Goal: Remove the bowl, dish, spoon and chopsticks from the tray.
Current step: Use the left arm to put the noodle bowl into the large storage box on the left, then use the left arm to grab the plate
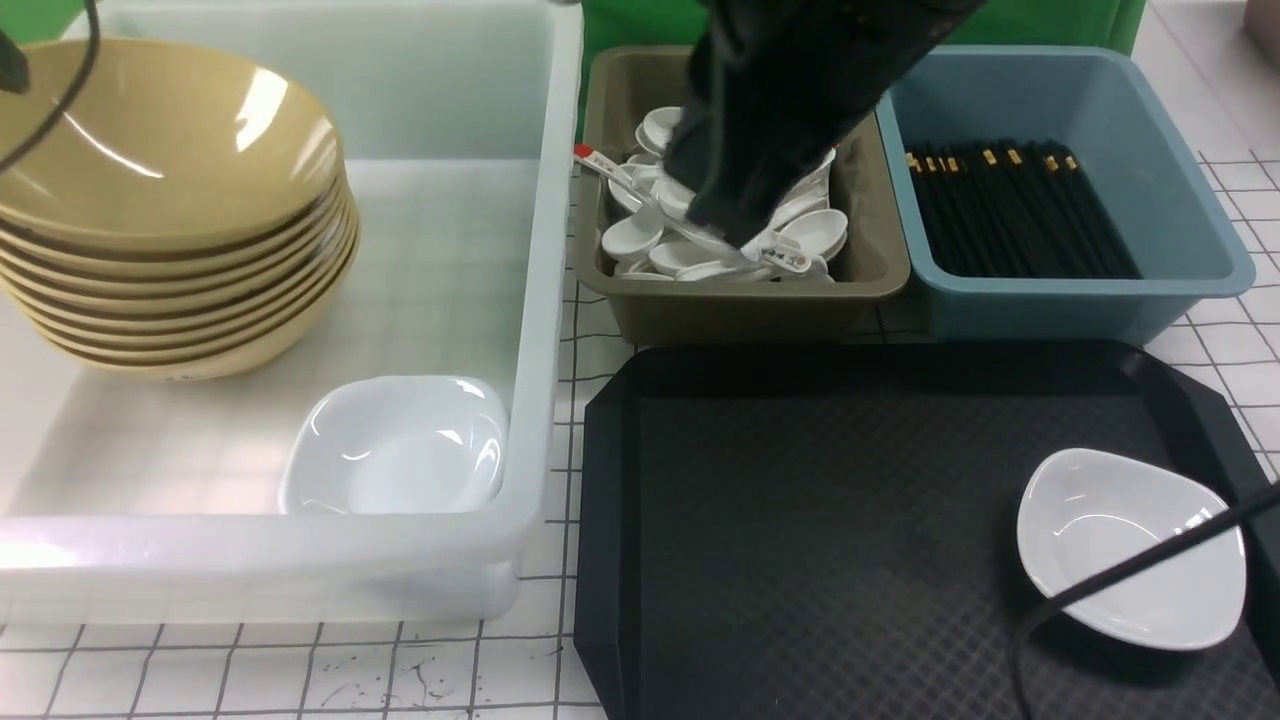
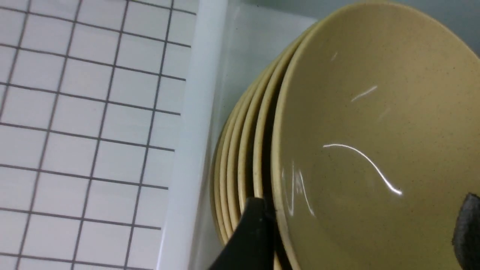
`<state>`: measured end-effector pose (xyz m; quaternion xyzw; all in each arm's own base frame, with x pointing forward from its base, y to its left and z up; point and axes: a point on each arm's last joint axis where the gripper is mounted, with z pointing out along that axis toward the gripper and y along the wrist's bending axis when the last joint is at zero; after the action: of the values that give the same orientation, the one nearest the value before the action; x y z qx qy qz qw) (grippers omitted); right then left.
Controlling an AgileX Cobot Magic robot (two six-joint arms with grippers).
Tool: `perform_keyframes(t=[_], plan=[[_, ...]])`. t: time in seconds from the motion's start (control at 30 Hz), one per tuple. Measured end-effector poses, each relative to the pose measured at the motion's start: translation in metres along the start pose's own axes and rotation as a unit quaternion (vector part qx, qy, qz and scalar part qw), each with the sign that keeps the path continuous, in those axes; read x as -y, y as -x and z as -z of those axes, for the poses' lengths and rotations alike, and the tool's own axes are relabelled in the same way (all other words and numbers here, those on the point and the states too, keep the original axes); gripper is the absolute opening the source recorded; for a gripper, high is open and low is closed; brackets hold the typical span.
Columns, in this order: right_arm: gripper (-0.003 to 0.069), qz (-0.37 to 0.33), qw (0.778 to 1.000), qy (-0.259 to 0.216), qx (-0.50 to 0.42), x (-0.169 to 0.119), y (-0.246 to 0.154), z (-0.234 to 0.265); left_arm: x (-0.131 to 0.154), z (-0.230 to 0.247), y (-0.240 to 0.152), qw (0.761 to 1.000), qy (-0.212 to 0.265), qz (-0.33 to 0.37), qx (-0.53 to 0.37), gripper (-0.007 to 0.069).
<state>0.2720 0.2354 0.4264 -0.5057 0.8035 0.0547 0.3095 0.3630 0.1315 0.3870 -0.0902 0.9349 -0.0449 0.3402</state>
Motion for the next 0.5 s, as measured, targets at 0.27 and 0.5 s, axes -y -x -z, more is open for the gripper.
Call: perform_keyframes(t=[0.27, 0.5], plan=[[0.0048, -0.077, 0.996, -0.021, -0.039, 0.025, -0.037, 0.004, 0.073, 0.036, 0.003, 0.997, -0.065, -0.051, 0.002, 0.0545], [0.0048, -0.149, 0.985, -0.037, -0.076, 0.029, -0.091, 0.023, 0.232, 0.013, -0.037, 0.951, -0.193, -0.234, -0.056, 0.0492]])
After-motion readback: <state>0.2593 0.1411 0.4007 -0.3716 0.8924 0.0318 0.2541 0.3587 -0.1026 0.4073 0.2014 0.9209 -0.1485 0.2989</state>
